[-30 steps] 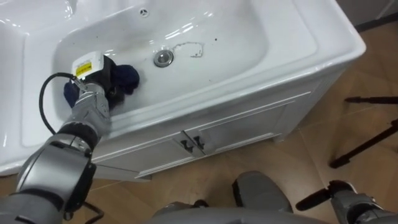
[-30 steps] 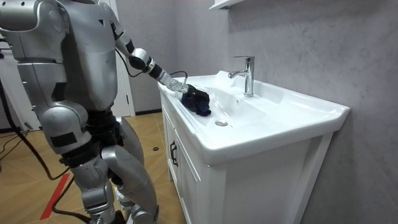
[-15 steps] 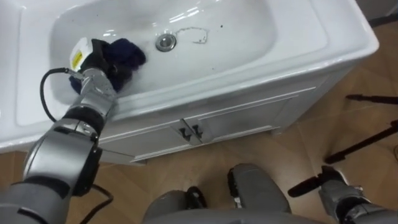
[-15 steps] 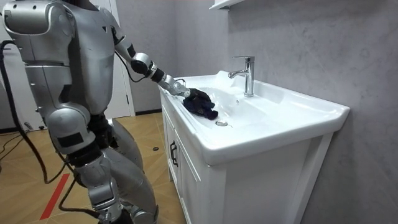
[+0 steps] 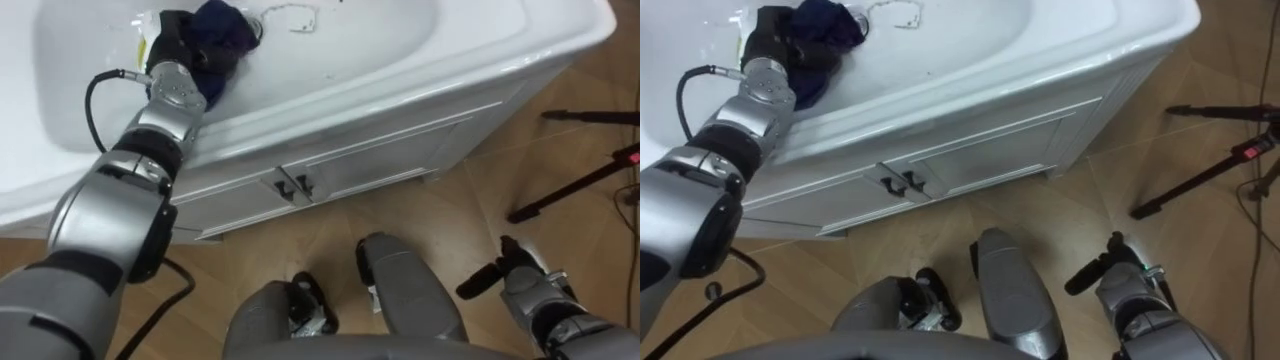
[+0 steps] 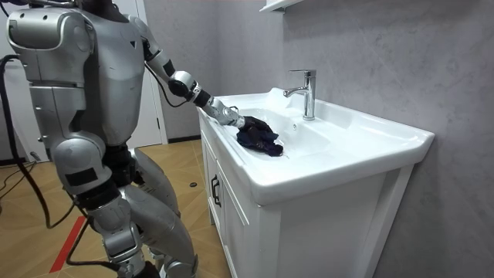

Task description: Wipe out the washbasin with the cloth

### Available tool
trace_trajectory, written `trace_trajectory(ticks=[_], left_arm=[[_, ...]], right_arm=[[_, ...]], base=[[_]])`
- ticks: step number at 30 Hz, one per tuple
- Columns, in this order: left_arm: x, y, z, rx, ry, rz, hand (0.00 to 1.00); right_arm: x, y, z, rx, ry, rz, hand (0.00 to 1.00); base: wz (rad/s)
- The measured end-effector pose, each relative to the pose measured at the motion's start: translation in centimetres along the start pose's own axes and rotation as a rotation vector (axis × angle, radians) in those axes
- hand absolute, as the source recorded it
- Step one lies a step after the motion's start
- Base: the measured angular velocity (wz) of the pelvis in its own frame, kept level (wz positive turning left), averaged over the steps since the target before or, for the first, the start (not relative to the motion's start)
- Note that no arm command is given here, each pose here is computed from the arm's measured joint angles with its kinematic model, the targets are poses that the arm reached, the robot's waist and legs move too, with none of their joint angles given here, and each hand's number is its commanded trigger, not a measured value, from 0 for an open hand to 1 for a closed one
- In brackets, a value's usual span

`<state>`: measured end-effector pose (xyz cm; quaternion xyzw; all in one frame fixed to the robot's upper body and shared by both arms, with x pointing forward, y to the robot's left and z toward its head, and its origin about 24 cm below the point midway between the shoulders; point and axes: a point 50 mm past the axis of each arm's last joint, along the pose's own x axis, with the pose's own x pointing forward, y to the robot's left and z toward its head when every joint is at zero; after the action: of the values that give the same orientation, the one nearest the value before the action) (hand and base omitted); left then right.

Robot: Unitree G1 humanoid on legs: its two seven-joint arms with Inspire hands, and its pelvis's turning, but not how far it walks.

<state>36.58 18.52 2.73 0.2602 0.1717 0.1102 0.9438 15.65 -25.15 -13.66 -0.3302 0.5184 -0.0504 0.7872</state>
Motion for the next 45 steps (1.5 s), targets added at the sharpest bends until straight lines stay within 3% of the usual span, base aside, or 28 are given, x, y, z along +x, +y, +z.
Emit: trace_trajectory(ticks=[8, 30, 35, 45], left_arm=[[-0.5, -1.6, 1.9, 0.021, -0.090, -0.043, 1.00], [-1.6, -3.8, 5.0, 0.053, -0.248, -0.103, 1.00], [-2.7, -4.8, 7.4, 0.032, -0.370, -0.143, 1.00], [-3.8, -5.9, 9.0, 0.019, -0.456, -0.186, 1.00]], right_arm=[[-0.1, 0.4, -0.5, -0.047, -0.008, 0.018, 0.00], [0.0, -0.8, -0.9, -0.059, -0.055, -0.001, 0.00], [-0.1, -0.7, -1.5, -0.056, -0.064, 0.003, 0.00], [-0.1, -1.0, -1.9, -0.062, -0.063, -0.002, 0.00]], base=[[0.00], [-0.05], [-0.09], [-0.01]])
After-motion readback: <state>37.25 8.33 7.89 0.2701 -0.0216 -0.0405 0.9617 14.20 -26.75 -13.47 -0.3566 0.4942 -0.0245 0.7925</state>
